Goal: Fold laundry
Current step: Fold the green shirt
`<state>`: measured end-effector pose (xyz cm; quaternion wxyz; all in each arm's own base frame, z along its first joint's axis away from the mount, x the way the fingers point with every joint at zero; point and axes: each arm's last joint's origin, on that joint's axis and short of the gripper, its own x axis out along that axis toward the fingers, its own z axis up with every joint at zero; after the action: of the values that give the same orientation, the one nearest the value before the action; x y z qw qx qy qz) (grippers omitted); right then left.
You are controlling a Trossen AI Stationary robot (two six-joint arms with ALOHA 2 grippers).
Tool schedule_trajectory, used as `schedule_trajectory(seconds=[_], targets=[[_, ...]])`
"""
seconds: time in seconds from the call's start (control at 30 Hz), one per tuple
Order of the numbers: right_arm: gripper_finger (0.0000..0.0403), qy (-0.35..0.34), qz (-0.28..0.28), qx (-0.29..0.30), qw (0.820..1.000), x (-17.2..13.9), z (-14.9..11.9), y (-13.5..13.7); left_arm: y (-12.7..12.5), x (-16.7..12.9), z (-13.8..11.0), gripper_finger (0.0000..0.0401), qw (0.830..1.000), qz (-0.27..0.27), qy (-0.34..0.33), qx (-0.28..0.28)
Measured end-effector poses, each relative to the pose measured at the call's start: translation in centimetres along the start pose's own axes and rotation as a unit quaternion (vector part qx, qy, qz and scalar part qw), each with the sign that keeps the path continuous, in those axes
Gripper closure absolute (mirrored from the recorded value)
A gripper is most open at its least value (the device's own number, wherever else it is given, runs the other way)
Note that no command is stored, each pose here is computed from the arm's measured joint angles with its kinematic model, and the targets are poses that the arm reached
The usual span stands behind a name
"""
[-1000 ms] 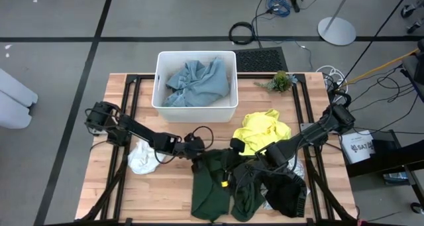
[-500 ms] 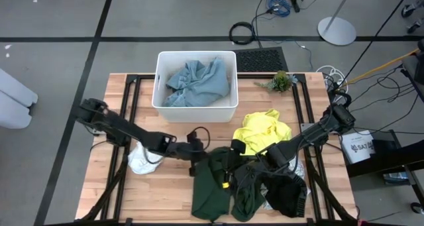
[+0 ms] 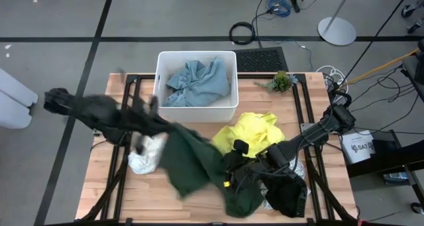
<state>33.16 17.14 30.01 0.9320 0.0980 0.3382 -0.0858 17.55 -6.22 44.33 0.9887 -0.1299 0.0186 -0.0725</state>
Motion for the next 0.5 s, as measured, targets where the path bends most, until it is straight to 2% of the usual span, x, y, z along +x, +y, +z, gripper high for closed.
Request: schedule_trajectory(seconds=[0.1, 0.2, 0.33, 0.5], targets=[[0.0199, -0.001, -0.004, -0.005, 1.0, 0.1, 0.1, -0.2, -0.5, -2.2, 3.6, 0.0396, 0.997, -0.025, -0.064, -0.023], [0.0199, -0.003, -0.007, -0.002, 1.0, 0.3, 0.3, -0.4, -0.8, -3.5, 5.9, 0.0396, 0.993, -0.038, -0.102, -0.043], [0.0199, -0.006, -0.008, 0.003, 1.0, 0.5, 0.4, -0.5, -1.0, -3.8, 6.8, 0.0396, 0.992, -0.052, -0.108, -0.046], [0.0199, 0.007, -0.013, -0.008, 1.0, 1.6, -0.2, -0.2, -0.9, -3.5, 6.2, 0.0393, 0.995, -0.043, -0.082, -0.04]])
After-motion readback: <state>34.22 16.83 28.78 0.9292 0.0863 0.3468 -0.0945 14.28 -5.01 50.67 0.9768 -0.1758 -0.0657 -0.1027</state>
